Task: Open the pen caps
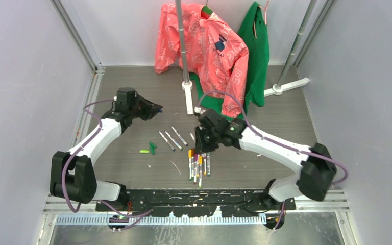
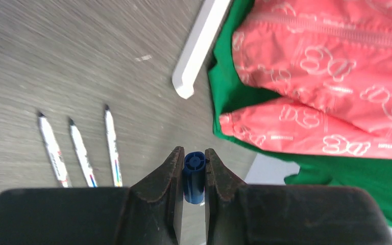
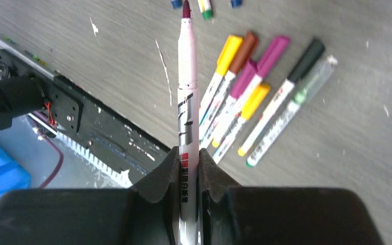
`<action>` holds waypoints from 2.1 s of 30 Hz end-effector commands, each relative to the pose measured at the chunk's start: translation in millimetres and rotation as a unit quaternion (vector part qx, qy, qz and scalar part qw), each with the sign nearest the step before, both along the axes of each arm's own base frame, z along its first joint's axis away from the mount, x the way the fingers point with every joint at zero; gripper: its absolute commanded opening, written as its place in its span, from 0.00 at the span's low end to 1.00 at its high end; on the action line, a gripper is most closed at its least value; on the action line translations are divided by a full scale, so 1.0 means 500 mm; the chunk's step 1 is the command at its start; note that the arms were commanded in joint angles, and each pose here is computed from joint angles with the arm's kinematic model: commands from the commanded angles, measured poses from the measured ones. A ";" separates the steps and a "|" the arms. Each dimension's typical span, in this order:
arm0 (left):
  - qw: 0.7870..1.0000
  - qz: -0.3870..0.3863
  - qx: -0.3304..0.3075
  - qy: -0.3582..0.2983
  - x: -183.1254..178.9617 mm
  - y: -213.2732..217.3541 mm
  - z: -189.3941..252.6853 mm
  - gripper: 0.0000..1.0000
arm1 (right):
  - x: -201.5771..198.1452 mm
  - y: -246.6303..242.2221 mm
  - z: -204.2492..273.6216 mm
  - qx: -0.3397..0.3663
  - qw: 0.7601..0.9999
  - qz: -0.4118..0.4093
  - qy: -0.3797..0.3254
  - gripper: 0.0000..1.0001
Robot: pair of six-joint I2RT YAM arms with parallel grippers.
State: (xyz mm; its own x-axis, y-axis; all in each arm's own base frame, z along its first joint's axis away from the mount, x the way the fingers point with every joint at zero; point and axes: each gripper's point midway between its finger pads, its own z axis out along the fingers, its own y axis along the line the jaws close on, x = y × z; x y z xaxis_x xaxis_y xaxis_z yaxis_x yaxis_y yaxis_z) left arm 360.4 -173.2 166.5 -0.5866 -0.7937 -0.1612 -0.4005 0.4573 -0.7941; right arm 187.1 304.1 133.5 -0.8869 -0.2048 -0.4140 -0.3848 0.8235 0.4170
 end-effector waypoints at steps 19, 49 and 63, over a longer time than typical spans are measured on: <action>0.971 0.041 0.220 0.087 -0.135 0.199 -0.098 0.00 | 0.111 0.071 -0.010 -0.045 0.997 0.008 -0.069 0.01; 0.954 0.015 0.235 0.185 -0.193 0.204 -0.279 0.20 | 0.247 0.093 -0.240 -0.182 0.982 0.031 -0.036 0.27; 0.955 0.044 0.233 0.179 -0.208 0.216 -0.247 0.33 | 0.260 0.108 -0.193 -0.170 0.983 0.041 -0.053 0.35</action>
